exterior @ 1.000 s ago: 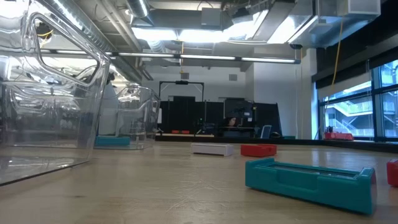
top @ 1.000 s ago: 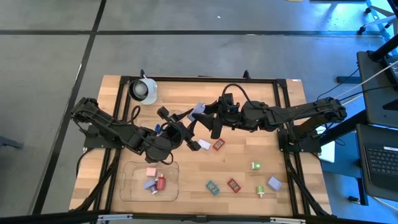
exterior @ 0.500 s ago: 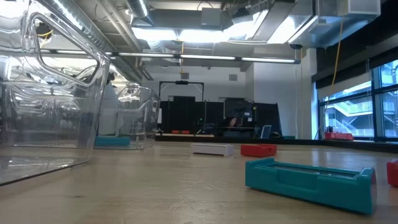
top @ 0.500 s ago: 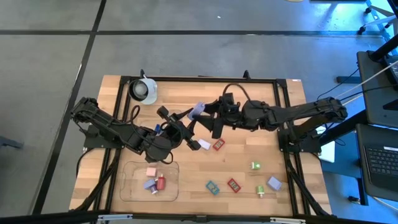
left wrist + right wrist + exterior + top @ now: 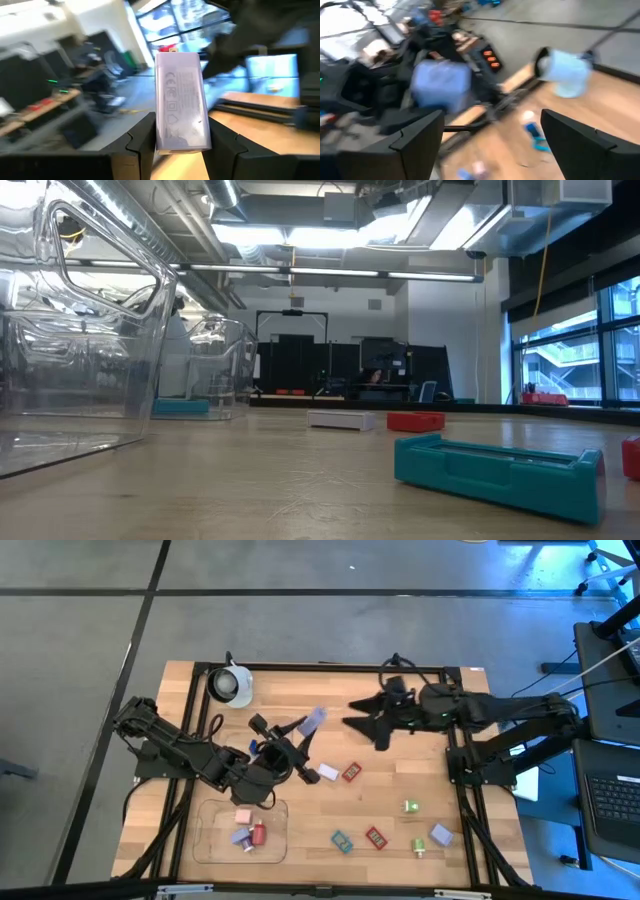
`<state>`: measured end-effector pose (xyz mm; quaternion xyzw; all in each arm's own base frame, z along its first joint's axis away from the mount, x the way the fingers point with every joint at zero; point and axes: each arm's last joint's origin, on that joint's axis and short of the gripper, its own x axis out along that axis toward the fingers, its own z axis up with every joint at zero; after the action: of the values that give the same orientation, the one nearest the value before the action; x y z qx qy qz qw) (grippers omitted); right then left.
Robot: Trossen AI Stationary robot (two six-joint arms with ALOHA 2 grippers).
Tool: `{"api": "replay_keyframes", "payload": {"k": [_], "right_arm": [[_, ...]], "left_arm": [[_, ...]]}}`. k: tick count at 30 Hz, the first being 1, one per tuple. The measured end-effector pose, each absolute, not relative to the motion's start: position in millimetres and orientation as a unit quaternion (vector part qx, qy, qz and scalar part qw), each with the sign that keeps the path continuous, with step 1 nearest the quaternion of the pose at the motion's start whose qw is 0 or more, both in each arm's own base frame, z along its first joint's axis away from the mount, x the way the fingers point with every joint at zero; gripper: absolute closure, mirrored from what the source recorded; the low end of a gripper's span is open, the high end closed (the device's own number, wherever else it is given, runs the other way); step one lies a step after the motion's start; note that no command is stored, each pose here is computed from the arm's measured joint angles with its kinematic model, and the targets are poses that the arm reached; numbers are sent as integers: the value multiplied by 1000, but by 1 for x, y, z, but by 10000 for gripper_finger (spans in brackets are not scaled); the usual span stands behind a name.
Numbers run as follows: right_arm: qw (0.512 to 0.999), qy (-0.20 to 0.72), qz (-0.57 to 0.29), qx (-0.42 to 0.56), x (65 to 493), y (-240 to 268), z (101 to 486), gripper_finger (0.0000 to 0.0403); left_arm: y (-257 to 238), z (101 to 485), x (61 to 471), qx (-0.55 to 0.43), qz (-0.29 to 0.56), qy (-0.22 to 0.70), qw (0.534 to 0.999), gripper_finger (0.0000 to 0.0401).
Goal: Pick & Place Office items
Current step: Put the left light blue charger adapter into the bottom transparent bin
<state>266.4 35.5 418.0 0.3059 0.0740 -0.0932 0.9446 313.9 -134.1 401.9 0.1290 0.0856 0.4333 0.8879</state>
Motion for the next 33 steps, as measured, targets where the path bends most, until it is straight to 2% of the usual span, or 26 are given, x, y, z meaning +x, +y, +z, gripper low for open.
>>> {"api": "replay_keyframes", "payload": {"k": [5,10,20,28,33], "right_arm": [[941,77,-163,285,233,31,426,71],[939,70,-198,273,210,29,431,71],[937,85,-222,257,208,31,427,71],[928,136,-239,251,211,33,414,72],[917,172,-255,252,214,40,402,72]], "left_arm": [[-140,386,313,40,345,97,933,274],[-140,365,307,-60,252,192,947,274],[-144,338,284,-213,174,406,872,274],[-162,329,262,-220,99,534,810,274],[-178,310,247,-226,119,553,793,274]]}}
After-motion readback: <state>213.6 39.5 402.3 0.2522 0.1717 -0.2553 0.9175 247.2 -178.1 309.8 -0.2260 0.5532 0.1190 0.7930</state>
